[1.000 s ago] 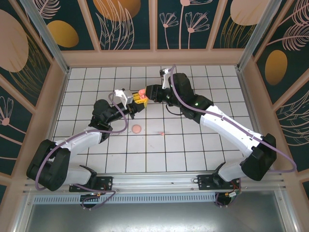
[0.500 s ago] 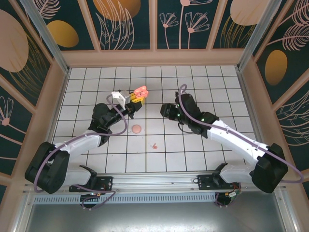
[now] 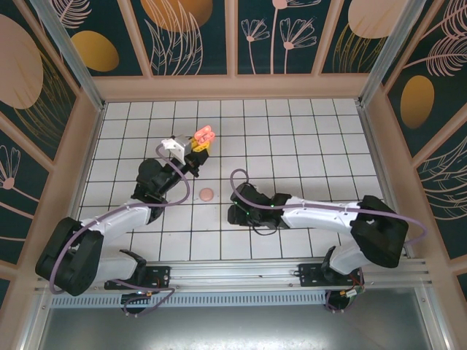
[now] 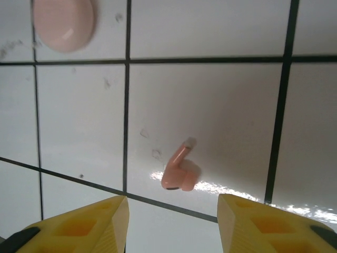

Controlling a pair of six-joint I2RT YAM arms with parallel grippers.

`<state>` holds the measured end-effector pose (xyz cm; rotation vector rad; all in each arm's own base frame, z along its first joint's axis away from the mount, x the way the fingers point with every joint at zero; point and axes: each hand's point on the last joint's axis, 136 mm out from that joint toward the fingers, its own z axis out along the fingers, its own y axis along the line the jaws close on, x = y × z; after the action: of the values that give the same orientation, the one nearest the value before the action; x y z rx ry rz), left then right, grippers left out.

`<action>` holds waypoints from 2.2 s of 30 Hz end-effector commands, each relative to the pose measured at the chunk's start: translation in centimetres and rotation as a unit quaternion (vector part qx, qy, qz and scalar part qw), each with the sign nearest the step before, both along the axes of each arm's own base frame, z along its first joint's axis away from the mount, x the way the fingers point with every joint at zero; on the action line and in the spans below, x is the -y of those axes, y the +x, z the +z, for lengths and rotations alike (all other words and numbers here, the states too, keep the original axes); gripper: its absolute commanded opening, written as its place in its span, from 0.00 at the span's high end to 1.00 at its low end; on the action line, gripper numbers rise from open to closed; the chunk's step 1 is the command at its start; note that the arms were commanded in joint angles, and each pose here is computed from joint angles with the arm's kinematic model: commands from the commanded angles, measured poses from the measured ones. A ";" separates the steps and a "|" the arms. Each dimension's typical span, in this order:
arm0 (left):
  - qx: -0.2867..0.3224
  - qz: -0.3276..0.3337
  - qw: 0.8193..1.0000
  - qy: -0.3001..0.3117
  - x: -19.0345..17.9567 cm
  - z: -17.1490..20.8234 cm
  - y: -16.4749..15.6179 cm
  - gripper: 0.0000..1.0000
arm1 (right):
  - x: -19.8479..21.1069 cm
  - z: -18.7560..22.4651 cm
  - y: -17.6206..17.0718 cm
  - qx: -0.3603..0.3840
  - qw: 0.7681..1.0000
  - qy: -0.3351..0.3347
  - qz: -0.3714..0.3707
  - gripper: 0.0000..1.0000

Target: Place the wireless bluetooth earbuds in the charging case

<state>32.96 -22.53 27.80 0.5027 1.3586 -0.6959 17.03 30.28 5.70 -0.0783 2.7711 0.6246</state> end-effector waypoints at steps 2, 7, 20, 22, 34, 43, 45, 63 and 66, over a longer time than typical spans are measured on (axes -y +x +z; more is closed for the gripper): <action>0.027 0.014 0.999 -0.016 -1.0 1.7 -0.4 1.00 | -1.2 -1.2 -0.4 -0.014 1.000 0.011 0.000 0.51; 0.029 0.018 0.999 -0.018 -1.2 1.9 -0.6 1.00 | -2.7 -1.9 -0.4 -0.022 0.999 0.018 0.017 0.52; 0.033 0.021 0.999 -0.021 -1.4 2.2 -0.6 1.00 | -6.7 -1.2 -1.5 -0.036 0.995 0.058 0.068 0.59; 0.034 0.021 0.999 -0.021 -1.4 2.2 -0.6 1.00 | -7.6 -0.7 -1.8 -0.039 0.994 0.067 0.080 0.59; 0.043 0.029 0.998 -0.018 -1.9 2.9 -0.6 1.00 | -4.1 2.7 0.6 0.085 0.983 -0.018 0.161 0.57; 0.045 0.032 0.998 -0.015 -2.1 3.3 -0.6 1.00 | -2.6 1.8 2.3 0.164 0.927 -0.104 0.320 0.50; 0.044 0.032 0.998 -0.015 -2.1 3.2 -0.6 1.00 | -2.9 1.4 2.2 0.164 0.920 -0.106 0.341 0.49; 0.042 0.032 0.999 -0.011 -1.8 3.0 0.0 1.00 | -4.8 -3.2 0.0 0.100 0.901 -0.093 0.411 0.56; 0.043 0.033 0.998 -0.012 -1.8 3.0 0.0 1.00 | -4.9 -3.8 -0.2 0.093 0.901 -0.096 0.412 0.57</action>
<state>32.63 -20.97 29.47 0.4691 1.3198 -0.6515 17.26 34.11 1.81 -1.2892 2.5198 0.4339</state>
